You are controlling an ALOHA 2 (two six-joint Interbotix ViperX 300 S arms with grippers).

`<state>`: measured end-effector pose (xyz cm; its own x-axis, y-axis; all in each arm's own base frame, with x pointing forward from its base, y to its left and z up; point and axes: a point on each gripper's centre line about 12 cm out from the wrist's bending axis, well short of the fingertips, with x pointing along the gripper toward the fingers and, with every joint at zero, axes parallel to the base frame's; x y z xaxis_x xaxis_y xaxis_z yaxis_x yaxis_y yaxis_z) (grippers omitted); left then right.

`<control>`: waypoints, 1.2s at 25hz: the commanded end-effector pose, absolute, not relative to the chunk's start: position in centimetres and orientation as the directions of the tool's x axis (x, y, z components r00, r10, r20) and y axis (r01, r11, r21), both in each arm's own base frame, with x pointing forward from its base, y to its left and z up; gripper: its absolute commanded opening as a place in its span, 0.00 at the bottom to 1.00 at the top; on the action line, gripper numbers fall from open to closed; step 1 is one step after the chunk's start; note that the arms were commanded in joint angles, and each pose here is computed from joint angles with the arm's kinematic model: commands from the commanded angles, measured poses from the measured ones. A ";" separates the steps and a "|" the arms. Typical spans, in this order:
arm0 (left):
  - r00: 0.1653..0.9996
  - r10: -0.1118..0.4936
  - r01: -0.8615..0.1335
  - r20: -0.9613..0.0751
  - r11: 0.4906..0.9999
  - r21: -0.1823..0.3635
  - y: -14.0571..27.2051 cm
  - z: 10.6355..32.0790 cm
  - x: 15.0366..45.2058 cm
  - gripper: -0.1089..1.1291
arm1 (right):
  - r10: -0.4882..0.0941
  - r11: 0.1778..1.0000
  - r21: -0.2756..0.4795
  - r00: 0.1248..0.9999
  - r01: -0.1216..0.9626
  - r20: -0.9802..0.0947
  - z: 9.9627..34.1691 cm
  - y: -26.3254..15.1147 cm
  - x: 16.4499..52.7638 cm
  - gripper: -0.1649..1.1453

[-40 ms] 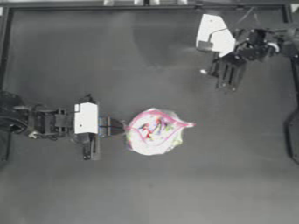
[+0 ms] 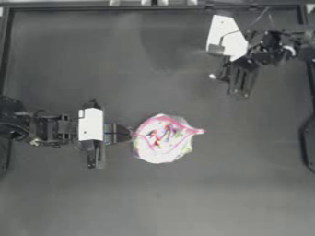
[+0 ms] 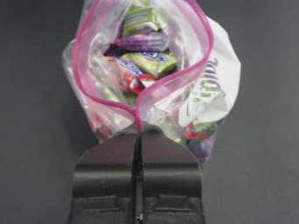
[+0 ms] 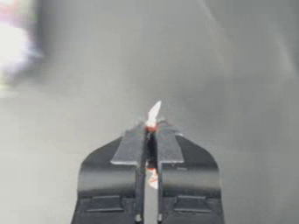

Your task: Put candy in bag

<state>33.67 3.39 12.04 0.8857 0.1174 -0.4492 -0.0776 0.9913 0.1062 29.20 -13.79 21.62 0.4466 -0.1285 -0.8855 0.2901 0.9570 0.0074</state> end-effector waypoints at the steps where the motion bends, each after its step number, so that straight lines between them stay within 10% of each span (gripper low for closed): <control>1: 0.904 0.120 -0.084 -0.410 0.991 0.105 3.4 13.2 34.3 0.13 | -0.107 0.967 0.036 0.530 0.253 -0.841 25.3 -12.2 30.8 0.34; 13: 0.906 0.118 -0.081 -0.408 0.991 0.106 3.4 13.2 34.5 0.13 | -0.001 0.997 0.046 0.607 0.063 -0.795 28.4 -5.8 36.2 0.34; 30: 0.907 0.112 -0.075 -0.406 0.991 0.108 3.2 13.3 34.5 0.13 | 0.057 0.998 0.060 0.539 -0.013 -0.840 23.5 -3.1 41.6 0.33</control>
